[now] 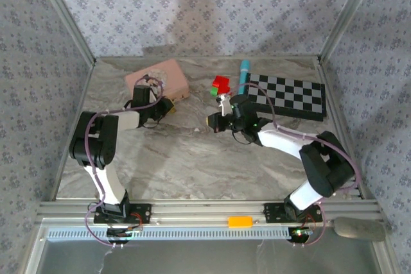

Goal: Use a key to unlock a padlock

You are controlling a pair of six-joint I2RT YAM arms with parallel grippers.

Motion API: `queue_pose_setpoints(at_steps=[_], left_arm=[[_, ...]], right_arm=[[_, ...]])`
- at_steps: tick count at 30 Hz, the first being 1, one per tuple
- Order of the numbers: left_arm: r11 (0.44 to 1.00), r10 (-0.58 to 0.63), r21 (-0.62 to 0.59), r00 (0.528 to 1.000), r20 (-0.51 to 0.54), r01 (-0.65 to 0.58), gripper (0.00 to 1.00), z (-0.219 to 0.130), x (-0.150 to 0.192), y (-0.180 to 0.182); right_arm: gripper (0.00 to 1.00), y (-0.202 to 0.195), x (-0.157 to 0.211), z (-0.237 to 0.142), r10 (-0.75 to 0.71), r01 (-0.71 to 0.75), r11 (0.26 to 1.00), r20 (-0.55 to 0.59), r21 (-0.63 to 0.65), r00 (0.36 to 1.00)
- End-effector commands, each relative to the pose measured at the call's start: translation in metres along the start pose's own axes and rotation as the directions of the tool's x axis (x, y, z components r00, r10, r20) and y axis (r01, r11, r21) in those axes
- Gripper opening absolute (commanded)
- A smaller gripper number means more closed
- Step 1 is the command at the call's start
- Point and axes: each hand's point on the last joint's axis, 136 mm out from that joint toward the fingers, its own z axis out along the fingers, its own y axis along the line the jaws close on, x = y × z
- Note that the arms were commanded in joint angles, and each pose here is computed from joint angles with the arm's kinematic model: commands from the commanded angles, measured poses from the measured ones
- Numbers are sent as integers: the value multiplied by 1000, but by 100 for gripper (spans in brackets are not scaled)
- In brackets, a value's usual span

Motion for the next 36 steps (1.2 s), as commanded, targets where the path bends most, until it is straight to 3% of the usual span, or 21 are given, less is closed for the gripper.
queue_pose_setpoints(at_steps=[1, 10, 22, 36], left_arm=[[976, -36, 214, 999, -38, 44, 0, -17, 11, -63], [926, -21, 378, 1000, -8, 22, 0, -40, 20, -102], [918, -9, 396, 999, 53, -12, 0, -47, 29, -110], [904, -17, 427, 997, 71, -15, 0, -51, 32, -116]], right_arm=[[0, 17, -5, 11, 49, -48, 995, 8, -85, 999], [0, 33, -8, 28, 93, -98, 974, -33, -204, 995], [0, 23, -30, 35, 293, -264, 914, 49, -308, 955], [0, 20, -30, 47, 350, -316, 889, 45, -331, 936]])
